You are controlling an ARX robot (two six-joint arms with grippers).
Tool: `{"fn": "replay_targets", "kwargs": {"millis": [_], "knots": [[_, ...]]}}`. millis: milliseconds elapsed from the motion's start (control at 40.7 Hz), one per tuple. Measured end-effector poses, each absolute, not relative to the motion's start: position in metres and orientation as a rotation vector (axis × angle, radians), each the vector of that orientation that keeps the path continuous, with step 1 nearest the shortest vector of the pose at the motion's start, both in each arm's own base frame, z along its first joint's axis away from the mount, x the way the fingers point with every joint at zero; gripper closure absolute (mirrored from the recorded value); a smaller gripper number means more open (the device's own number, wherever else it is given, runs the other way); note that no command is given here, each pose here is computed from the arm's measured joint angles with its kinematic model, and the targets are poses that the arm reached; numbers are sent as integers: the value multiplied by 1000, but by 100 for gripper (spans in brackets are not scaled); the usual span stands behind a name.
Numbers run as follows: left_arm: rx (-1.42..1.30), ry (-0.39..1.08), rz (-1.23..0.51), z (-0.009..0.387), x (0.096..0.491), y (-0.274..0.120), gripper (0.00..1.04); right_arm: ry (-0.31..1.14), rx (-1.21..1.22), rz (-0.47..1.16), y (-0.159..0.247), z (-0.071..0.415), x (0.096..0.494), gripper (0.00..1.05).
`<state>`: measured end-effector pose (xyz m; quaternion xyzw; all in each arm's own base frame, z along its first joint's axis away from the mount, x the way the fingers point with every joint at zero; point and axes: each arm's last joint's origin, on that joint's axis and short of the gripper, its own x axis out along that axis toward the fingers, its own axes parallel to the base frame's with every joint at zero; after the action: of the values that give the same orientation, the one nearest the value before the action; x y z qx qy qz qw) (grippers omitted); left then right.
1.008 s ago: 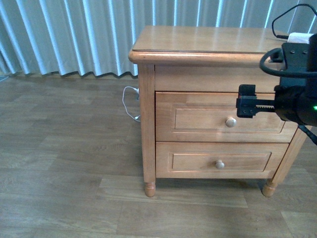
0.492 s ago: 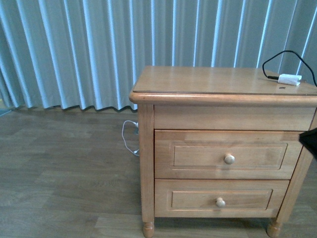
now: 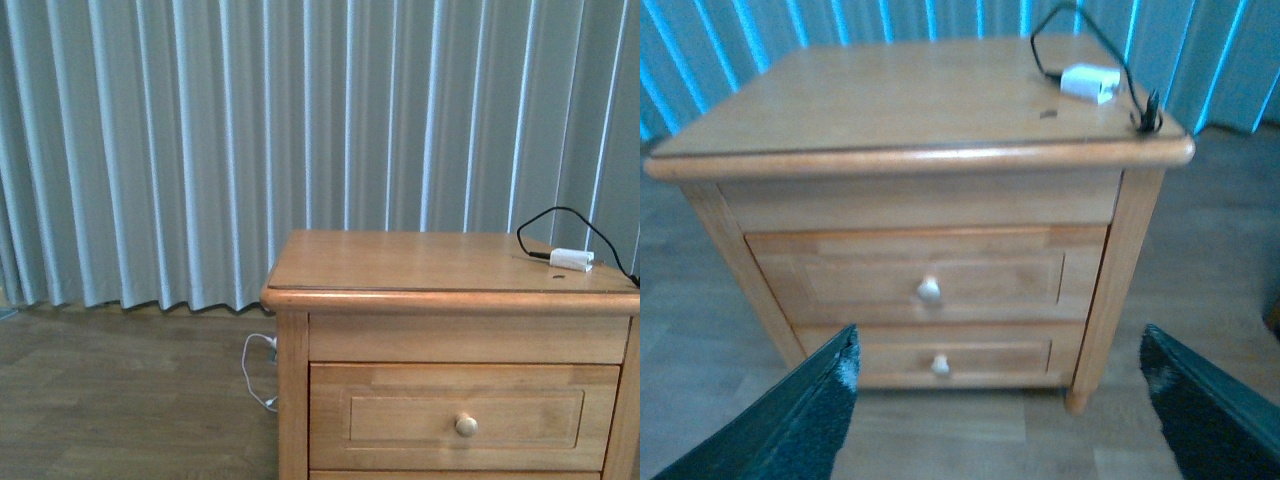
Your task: Place pink marker in drawer with both arms
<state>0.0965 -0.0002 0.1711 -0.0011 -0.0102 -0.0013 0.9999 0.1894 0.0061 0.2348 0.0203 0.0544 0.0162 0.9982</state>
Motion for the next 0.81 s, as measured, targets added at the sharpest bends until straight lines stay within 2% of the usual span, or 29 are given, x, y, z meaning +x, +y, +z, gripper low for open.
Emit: {"fn": "replay_targets", "kwargs": {"millis": [98, 197, 320, 442, 811], "knots": [[-2, -20, -3, 171, 97, 0, 6, 15, 23, 3, 1, 227, 180, 38], [-2, -20, -3, 171, 97, 0, 6, 1, 16, -6, 0, 219, 172, 52], [-2, -20, -2, 171, 97, 0, 6, 9, 7, -2, 0, 203, 158, 83], [-2, -20, -2, 171, 97, 0, 6, 6, 2, -2, 0, 195, 149, 104], [-2, -20, -3, 171, 97, 0, 6, 4, 4, -1, 0, 178, 128, 103]]}}
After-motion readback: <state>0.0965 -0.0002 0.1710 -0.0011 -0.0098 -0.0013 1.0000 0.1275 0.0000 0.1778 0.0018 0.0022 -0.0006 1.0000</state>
